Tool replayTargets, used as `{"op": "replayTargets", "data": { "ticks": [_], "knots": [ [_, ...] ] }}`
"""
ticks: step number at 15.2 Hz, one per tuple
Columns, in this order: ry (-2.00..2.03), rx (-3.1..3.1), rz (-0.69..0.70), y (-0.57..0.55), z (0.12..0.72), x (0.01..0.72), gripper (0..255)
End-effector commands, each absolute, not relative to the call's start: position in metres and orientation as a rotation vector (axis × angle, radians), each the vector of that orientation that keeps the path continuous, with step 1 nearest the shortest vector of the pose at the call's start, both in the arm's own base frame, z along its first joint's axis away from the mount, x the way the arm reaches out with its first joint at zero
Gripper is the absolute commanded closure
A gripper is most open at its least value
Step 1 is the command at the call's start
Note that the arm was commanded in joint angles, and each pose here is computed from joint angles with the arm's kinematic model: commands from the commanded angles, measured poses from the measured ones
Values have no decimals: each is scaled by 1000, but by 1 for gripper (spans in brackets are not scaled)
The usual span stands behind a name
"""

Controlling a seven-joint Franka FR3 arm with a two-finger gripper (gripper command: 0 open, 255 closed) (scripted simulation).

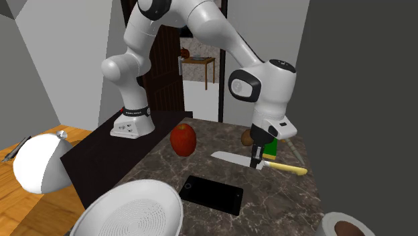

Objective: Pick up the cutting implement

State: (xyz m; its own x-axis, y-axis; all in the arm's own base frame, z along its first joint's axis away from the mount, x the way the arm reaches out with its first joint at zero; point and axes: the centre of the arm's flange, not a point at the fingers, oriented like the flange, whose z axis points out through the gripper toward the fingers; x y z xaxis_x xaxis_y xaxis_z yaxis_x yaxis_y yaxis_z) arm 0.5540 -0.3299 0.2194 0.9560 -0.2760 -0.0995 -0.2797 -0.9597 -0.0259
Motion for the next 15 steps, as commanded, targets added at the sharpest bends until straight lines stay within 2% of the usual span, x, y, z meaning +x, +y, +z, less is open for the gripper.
{"op": "replayTargets", "data": {
  "ticks": [1,15],
  "knots": [
    [436,-3067,148,-330,219,554,255],
    [436,-3067,148,-330,282,554,255]
  ]
}}
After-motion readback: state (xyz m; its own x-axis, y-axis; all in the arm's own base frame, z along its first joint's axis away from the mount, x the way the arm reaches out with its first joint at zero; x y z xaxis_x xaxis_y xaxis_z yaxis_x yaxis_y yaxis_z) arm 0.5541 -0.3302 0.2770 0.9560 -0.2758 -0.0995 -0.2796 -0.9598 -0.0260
